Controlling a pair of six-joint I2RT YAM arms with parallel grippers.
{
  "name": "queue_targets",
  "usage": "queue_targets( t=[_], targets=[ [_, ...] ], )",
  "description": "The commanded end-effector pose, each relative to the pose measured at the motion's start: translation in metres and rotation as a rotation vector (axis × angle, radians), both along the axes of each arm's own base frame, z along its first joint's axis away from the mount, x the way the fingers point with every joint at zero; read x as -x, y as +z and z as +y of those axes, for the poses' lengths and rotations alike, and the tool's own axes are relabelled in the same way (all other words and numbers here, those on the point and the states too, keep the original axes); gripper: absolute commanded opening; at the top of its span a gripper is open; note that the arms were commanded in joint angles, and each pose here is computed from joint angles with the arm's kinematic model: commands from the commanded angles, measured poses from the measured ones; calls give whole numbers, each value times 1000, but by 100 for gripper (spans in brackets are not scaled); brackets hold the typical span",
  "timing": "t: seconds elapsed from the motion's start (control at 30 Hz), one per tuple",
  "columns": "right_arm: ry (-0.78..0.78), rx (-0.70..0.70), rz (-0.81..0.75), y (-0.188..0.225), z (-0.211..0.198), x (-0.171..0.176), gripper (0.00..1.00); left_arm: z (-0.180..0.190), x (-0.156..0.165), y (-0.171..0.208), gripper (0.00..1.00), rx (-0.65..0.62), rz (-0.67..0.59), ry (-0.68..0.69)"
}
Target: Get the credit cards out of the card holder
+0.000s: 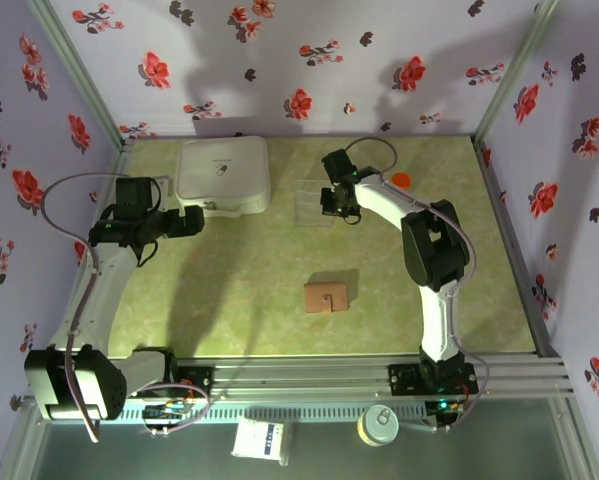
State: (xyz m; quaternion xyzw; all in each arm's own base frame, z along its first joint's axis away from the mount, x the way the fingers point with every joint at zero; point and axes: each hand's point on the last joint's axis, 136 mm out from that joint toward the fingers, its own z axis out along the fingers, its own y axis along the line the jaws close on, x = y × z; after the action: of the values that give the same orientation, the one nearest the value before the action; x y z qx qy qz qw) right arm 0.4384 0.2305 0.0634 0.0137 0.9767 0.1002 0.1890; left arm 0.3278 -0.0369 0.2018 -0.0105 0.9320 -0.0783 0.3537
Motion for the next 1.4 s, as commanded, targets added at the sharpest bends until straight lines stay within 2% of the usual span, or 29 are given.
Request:
queue_targets(
  t=[0.0,0.23,0.57,0.8,1.0,1.2,1.37],
  targets=[
    [1,16,-38,32,-5,12,22,-1,3,1,100,-12,-12,-18],
    [22,39,-34,43,-10,50,25,-1,2,0,100,-7,-7,-18],
    [64,-11,48,31,13,158,31,0,2,0,100,-11,-9,-9],
    [119,-46,131,19,37,238,41,0,2,-2,100,-9,-1,-9],
    [129,-57,196,8,41,286,47,1,2,-3,100,-11,1,-7],
    [104,-94,248,-14,40,314,63,2,1,-5,100,-19,9,1],
    [91,-79,232,-24,41,309,79,2,1,-8,100,-17,19,3]
  ],
)
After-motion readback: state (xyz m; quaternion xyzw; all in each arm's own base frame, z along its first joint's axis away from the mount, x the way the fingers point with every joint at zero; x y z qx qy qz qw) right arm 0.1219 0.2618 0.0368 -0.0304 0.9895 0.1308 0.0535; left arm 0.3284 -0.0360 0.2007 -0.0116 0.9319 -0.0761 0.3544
